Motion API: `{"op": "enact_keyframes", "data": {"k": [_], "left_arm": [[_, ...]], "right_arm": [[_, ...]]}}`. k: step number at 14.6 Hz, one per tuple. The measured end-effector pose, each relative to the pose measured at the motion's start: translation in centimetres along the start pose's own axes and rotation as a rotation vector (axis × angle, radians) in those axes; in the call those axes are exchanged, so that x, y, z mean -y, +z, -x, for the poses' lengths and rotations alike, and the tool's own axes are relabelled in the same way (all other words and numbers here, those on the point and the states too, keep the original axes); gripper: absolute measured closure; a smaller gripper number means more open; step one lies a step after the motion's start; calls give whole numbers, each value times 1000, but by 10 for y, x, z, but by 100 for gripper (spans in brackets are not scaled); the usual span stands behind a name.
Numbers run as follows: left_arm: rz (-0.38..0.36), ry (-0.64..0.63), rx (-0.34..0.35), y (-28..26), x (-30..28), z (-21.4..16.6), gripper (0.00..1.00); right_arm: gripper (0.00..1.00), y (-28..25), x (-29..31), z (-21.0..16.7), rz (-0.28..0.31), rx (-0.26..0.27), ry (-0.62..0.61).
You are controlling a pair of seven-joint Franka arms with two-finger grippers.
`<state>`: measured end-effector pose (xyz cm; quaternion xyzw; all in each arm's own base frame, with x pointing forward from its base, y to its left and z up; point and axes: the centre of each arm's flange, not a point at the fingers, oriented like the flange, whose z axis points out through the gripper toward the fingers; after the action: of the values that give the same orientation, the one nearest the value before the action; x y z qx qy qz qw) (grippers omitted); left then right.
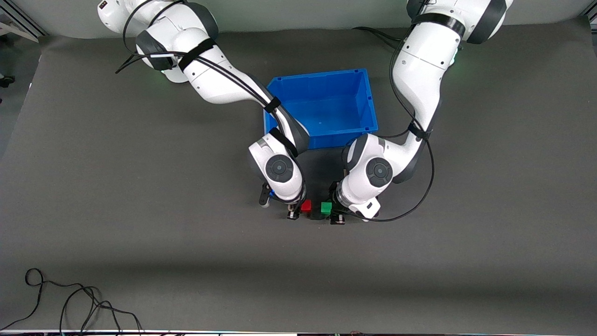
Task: Attach green and red cubes to black cube
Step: 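Open the left gripper and lift it away from the green cube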
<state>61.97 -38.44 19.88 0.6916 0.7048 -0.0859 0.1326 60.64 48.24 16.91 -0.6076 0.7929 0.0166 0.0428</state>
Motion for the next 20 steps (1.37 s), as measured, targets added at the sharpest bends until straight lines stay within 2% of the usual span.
{"op": "enact_keyframes", "data": {"k": [2, 3, 6, 12, 13, 18, 19, 20], "left_arm": [[18, 14, -49, -10, -15, -21, 4], [7, 33, -85, -19, -24, -37, 0], [-72, 147, -121, -76, -55, -92, 0], [-235, 487, -69, -225, -76, -207, 0], [-259, 546, -68, -248, -73, -220, 0], [-332, 842, -33, -360, -47, -267, 0], [-336, 900, -36, -380, -40, -269, 0], [-336, 969, -41, -397, -35, -269, 0]], "right_arm": [[60, 0, -1, 1, 0, 0, -1], [60, 0, -1, 1, 0, 0, -2], [60, 0, -2, 1, 1, 1, -3], [60, -2, -1, 3, -3, 5, -4], [57, -3, 0, 3, -5, 6, -3], [8, -10, 0, 8, -48, -11, -74], [0, -16, 2, 11, -58, -1, -80], [0, -27, 6, 14, -73, 14, -89]]}}
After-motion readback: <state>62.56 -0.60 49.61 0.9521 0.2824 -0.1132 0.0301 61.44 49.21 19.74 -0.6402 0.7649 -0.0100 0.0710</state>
